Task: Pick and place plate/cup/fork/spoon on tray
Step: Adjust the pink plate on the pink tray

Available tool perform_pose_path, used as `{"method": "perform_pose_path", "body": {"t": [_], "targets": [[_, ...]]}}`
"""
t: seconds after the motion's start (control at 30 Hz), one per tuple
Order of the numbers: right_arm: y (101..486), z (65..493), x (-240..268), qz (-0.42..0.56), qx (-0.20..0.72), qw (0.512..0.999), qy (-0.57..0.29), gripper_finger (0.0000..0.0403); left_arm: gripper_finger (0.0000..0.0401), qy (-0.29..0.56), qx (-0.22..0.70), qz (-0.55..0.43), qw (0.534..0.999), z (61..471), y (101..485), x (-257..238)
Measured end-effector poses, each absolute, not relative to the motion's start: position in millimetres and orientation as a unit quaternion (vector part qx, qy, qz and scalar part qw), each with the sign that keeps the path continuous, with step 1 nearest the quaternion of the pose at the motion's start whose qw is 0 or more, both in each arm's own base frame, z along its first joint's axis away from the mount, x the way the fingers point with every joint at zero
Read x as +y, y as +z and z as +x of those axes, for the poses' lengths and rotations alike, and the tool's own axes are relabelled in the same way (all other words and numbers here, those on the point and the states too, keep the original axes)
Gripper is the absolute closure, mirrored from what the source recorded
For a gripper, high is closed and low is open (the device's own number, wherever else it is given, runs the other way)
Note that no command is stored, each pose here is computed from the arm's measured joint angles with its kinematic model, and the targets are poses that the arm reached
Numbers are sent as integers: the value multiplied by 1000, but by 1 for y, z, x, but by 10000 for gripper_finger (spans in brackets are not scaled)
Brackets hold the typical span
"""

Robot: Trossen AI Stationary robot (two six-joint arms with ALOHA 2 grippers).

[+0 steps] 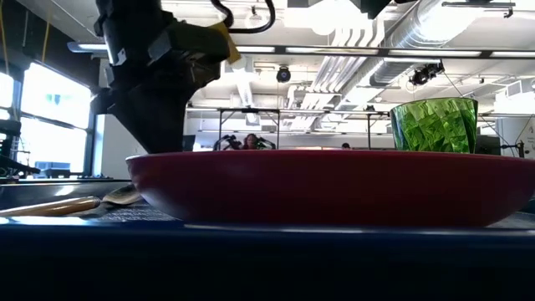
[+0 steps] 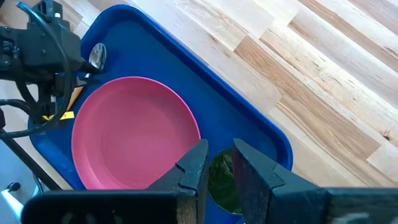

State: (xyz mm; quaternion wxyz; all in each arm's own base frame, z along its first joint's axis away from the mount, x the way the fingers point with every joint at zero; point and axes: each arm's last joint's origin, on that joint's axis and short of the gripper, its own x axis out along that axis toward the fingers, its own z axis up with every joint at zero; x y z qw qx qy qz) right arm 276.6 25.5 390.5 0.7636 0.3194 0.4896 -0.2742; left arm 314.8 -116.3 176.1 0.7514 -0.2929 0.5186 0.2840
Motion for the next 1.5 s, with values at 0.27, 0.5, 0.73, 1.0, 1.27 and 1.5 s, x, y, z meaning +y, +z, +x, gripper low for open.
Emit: {"method": "perform_pose_path", "body": {"t": [0.27,0.5,0.73,1.0,1.27,1.5], "targets": [[390,277,26,319,490,764,-273,340,335,274,515,-293,758,319,177,-112],[391,277,25,316,488,765,-276,340,335,288,525,-280,751,316,176,-110],[391,277,25,316,488,765,-276,340,335,279,521,-291,752,320,174,-110],[390,277,25,306,491,769,-271,340,335,280,523,-291,750,322,168,-111],[390,277,25,304,492,770,-269,340,335,271,510,-305,757,325,169,-113],[390,277,25,298,494,772,-265,340,335,263,509,-313,758,329,165,-114]]}}
